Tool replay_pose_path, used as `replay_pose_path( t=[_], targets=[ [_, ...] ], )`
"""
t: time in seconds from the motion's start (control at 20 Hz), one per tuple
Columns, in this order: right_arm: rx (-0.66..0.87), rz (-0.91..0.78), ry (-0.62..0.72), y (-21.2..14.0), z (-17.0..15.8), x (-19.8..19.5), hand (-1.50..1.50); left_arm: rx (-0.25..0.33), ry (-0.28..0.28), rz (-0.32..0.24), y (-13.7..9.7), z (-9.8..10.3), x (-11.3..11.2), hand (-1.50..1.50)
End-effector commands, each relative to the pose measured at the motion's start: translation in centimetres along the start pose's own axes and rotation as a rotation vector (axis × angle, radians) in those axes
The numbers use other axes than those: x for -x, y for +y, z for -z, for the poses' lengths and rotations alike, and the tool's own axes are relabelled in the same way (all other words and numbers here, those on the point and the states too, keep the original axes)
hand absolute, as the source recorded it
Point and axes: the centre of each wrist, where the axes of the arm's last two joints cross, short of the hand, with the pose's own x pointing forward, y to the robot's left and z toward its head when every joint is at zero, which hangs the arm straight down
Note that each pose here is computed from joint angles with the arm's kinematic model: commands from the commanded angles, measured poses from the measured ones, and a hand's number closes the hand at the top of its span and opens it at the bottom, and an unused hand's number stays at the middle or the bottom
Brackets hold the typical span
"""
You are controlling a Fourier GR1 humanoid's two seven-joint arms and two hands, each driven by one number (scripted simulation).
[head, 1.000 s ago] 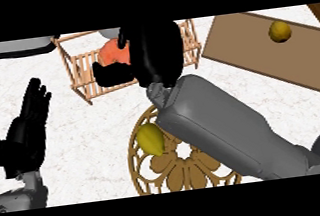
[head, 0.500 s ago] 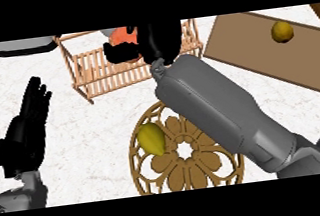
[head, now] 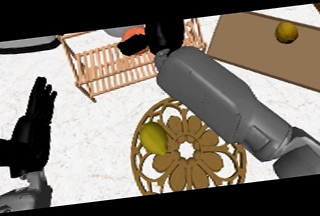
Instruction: Pick the squash from the placemat and place it in the tiered shelf
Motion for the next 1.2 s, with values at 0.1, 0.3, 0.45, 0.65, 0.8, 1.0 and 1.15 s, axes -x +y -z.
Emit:
replay_pose_path(
  t=[0.1,0.3,0.45,0.65,0.8,1.0,1.15],
  targets=[
    [-0.033,0.075,-0.019,0.7,0.0,1.4,-1.5,-0.012,-0.011,-0.003,-0.3,-0.1,-0.4,0.0],
    [0.005,0.177,-0.095,-0.3,0.6,0.0,-1.5,-0.022,0.007,-0.012,0.3,1.1,-0.4,0.0],
    [0.033,0.293,-0.1,-1.7,0.8,-2.9,-1.5,-0.021,-0.007,0.01,0.8,1.5,-1.2,0.0],
    [0.116,0.331,-0.043,-2.3,1.2,-1.7,-1.5,-0.054,0.011,0.004,1.6,0.0,-0.4,0.0],
    [0.143,0.355,-0.001,-6.1,2.7,-1.0,-1.5,-0.072,0.015,0.009,0.3,-0.9,0.6,0.0],
    [0.179,0.339,0.084,-9.2,3.1,0.6,-1.5,-0.085,0.036,0.007,3.6,-0.7,1.4,0.0],
    [0.18,0.325,0.08,-12.2,2.4,4.4,-1.5,-0.091,0.042,-0.004,3.6,-0.6,0.3,0.0]
  ],
)
